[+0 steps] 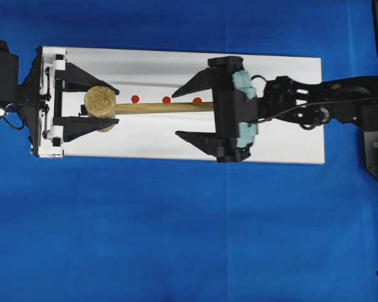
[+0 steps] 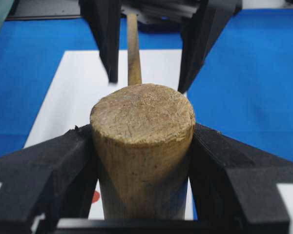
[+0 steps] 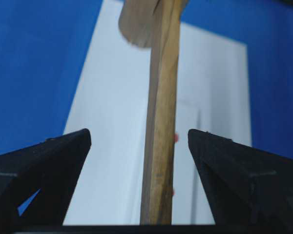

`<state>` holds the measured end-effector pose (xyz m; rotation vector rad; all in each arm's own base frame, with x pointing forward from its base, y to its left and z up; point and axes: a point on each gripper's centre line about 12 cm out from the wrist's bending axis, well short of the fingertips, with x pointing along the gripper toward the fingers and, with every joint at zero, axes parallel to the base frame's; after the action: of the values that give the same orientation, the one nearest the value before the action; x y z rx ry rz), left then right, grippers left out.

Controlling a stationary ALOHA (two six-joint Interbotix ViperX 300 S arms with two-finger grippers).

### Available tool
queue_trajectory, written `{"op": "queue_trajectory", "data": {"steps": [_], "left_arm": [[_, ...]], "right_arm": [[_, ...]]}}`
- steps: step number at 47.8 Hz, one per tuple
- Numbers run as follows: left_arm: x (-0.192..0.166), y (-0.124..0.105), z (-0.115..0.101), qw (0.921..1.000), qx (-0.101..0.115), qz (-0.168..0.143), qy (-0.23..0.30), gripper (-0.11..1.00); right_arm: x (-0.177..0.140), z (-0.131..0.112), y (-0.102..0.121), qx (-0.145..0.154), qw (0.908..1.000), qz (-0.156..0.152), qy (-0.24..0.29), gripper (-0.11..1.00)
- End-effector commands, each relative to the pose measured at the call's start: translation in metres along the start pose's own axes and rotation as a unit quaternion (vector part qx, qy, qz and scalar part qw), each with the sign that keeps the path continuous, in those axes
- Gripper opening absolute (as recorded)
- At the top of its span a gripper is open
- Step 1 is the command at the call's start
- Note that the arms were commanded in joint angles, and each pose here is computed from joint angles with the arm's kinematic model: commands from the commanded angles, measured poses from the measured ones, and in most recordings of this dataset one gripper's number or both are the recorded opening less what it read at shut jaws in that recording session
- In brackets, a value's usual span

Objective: Hit the mark with a hammer.
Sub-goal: 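Open the left gripper to release the hammer head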

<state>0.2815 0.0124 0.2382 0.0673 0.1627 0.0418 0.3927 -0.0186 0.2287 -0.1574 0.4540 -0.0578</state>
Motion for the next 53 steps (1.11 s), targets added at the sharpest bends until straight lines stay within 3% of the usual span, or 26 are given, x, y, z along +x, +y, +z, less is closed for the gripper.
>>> {"op": "queue_trajectory", "data": {"steps": [1,19,23,32,36,53], "left_arm": [[0.0001,-0.0008,0.0146,0.9997,0.003,-0.001,-0.025,0.46],[-0.0019,-0.0022,0.0185,0.9995,0.003,-0.004,-0.033,0.46],[-0.0016,-0.0023,0.0178,0.9995,0.003,-0.004,-0.030,0.46],[-0.0014,-0.0045,0.0173,0.9995,0.003,-0.008,-0.029,0.46],[-0.0012,-0.0054,0.0170,0.9995,0.004,-0.010,-0.028,0.46],[-0.0015,-0.0053,0.0179,0.9995,0.004,-0.009,-0.031,0.46]], "right_arm": [[0.0036,0.0093,-0.0043,0.011,0.9999,-0.007,-0.011,0.95],[0.0100,0.0067,-0.0041,0.021,0.9997,-0.009,-0.005,0.89],[0.0104,0.0077,-0.0050,0.021,0.9997,-0.013,-0.009,0.72],[0.0101,0.0101,-0.0085,0.021,0.9992,-0.027,-0.022,0.18],[0.0101,0.0107,-0.0092,0.021,0.9990,-0.030,-0.024,0.04],[0.0101,0.0105,-0.0090,0.023,0.9990,-0.029,-0.023,0.03]]}}
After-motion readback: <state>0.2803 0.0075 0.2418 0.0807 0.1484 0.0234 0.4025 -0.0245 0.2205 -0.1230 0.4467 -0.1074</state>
